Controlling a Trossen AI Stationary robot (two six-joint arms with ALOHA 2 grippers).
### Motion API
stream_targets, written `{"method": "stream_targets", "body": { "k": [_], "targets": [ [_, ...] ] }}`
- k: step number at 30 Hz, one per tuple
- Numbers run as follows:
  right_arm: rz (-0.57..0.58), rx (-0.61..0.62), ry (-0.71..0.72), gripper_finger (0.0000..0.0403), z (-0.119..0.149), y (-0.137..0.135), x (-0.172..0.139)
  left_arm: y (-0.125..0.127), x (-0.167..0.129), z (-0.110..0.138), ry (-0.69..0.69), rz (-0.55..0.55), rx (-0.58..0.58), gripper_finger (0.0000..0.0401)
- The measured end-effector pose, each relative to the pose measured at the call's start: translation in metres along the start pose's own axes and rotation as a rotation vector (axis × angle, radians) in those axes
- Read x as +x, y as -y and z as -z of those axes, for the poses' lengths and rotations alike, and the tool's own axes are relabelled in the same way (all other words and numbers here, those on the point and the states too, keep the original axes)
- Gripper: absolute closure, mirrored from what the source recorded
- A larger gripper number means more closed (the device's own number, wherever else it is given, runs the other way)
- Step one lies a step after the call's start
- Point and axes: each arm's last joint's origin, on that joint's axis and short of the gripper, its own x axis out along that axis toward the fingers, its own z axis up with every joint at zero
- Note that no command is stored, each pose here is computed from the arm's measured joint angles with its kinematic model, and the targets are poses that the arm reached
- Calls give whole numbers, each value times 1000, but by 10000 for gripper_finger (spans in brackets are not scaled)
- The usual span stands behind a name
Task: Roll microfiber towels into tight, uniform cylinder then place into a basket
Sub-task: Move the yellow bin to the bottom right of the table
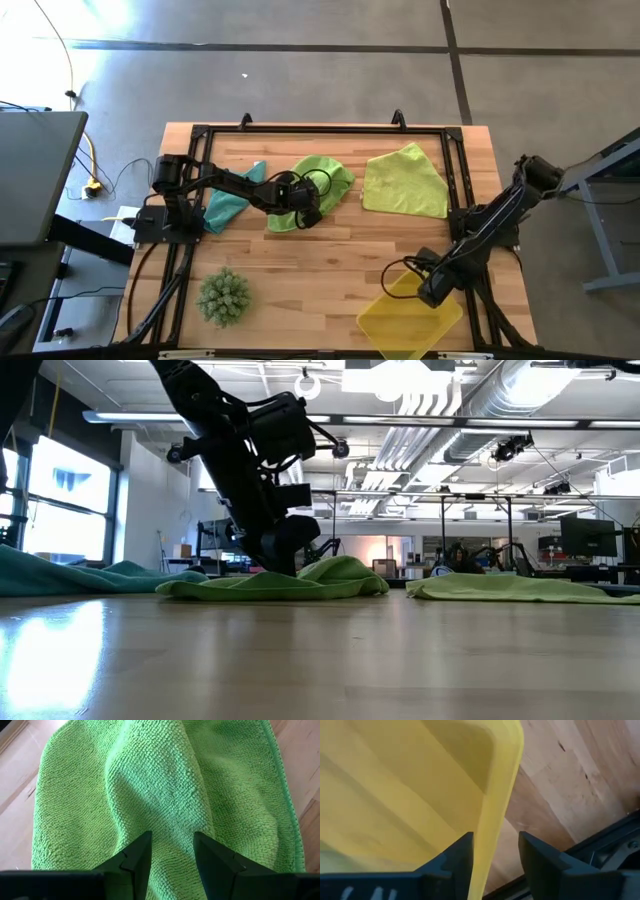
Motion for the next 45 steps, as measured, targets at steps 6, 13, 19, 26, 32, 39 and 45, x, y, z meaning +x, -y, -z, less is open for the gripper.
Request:
{"method": "stream_targets", "body": {
  "k": [6,13,19,26,32,39,45],
  "targets": [
    [50,-85,-6,280,-2,-5,12,0,0,0,0,0,0,266],
    [72,-193,41,380,-4,-6,15,0,0,0,0,0,0,266],
    [134,-376,85,387,-6,-2,15,0,0,0,0,0,0,266],
    [250,-474,134,396,-19,7,12,0,0,0,0,1,0,266],
    [305,-602,175,394,-38,11,9,0,0,0,0,1,1,266],
    [312,-679,173,394,-51,13,7,0,0,0,0,1,1,266],
    [309,-692,191,342,-53,12,7,0,0,0,0,1,1,266]
  ]
}}
